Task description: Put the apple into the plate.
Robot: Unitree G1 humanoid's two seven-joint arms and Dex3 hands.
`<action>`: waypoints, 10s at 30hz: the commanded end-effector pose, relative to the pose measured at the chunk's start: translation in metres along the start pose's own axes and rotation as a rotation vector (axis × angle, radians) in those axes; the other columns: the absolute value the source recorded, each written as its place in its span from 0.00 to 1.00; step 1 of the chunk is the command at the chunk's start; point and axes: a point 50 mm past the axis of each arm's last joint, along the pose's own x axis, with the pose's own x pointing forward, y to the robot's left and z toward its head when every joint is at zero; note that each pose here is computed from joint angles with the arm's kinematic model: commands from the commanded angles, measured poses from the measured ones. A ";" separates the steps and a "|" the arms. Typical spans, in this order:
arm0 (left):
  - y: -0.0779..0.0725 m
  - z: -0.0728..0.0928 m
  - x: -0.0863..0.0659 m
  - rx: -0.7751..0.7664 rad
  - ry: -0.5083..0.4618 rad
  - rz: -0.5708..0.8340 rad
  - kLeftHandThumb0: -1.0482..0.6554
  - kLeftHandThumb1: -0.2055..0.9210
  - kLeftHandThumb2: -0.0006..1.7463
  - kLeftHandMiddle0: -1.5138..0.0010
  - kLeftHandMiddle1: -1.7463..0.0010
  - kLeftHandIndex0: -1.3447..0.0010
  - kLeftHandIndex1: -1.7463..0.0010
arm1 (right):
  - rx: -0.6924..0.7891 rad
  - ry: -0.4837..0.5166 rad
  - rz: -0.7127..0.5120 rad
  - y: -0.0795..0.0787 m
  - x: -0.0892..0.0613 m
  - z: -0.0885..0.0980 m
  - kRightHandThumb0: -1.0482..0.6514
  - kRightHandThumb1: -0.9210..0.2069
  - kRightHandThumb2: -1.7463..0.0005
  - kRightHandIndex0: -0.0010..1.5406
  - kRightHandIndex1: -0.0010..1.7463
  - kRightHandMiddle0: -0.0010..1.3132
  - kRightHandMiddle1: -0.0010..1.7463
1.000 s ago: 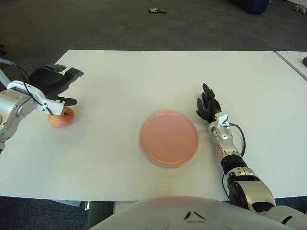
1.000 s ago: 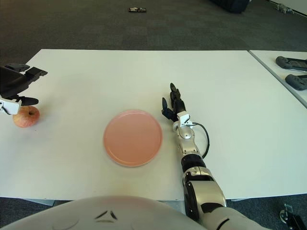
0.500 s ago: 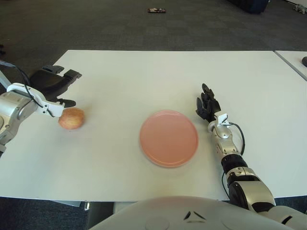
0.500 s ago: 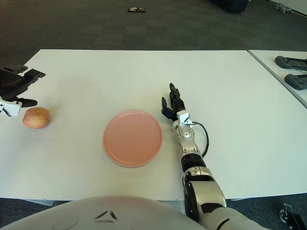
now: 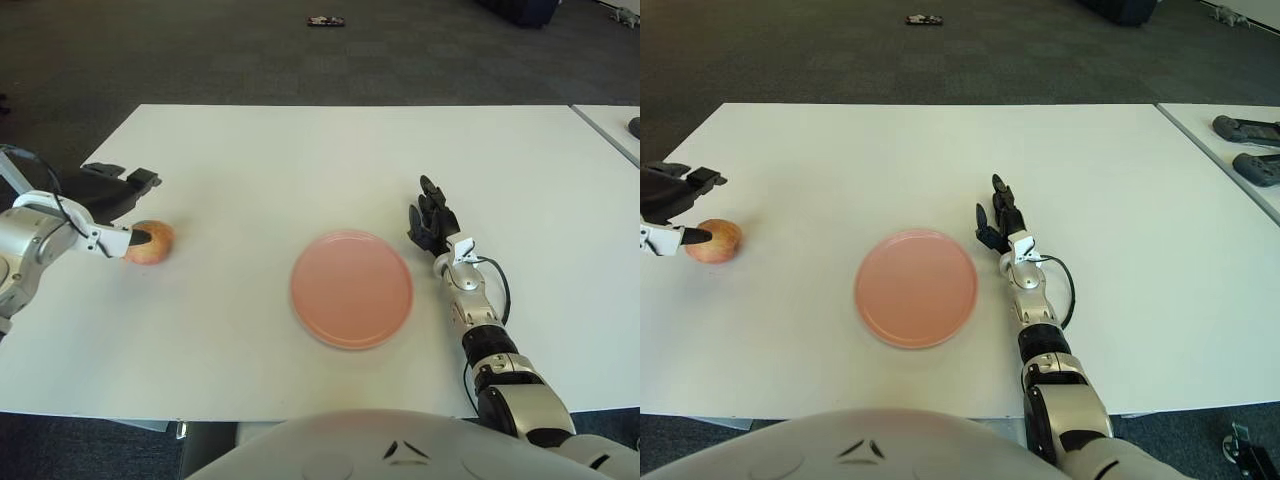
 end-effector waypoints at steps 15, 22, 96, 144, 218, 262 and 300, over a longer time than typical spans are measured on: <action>-0.020 0.007 0.001 -0.109 -0.074 -0.209 0.00 1.00 0.39 0.76 0.95 1.00 0.43 | 0.001 0.083 -0.004 -0.001 -0.009 -0.013 0.18 0.00 0.56 0.06 0.00 0.00 0.09; -0.016 0.013 -0.003 -0.088 -0.096 -0.293 0.00 1.00 0.34 0.76 0.94 1.00 0.50 | -0.014 0.082 -0.006 -0.001 -0.009 -0.013 0.18 0.00 0.56 0.06 0.00 0.00 0.11; -0.025 0.016 -0.012 0.127 0.019 -0.240 0.00 1.00 0.35 0.89 0.93 1.00 0.68 | -0.025 0.087 -0.014 -0.004 -0.010 -0.015 0.17 0.00 0.55 0.08 0.00 0.00 0.13; -0.040 0.004 -0.020 0.187 0.018 -0.286 0.00 1.00 0.29 0.94 0.74 1.00 0.47 | -0.035 0.072 -0.004 -0.009 -0.006 -0.011 0.17 0.00 0.55 0.07 0.00 0.00 0.13; -0.133 0.021 0.021 -0.044 0.009 0.090 0.61 0.32 0.86 0.59 0.00 0.54 0.00 | -0.027 0.081 -0.041 -0.025 -0.008 -0.017 0.17 0.00 0.60 0.10 0.01 0.00 0.16; 0.022 0.009 -0.009 -0.496 0.004 0.735 0.61 0.11 1.00 0.43 0.00 0.44 0.04 | -0.030 0.089 -0.016 -0.020 -0.006 -0.015 0.18 0.00 0.56 0.12 0.01 0.00 0.21; 0.058 0.043 -0.018 -0.537 -0.204 0.885 0.61 0.10 1.00 0.42 0.00 0.41 0.06 | -0.025 0.091 -0.016 -0.017 -0.004 -0.017 0.18 0.00 0.56 0.13 0.00 0.00 0.24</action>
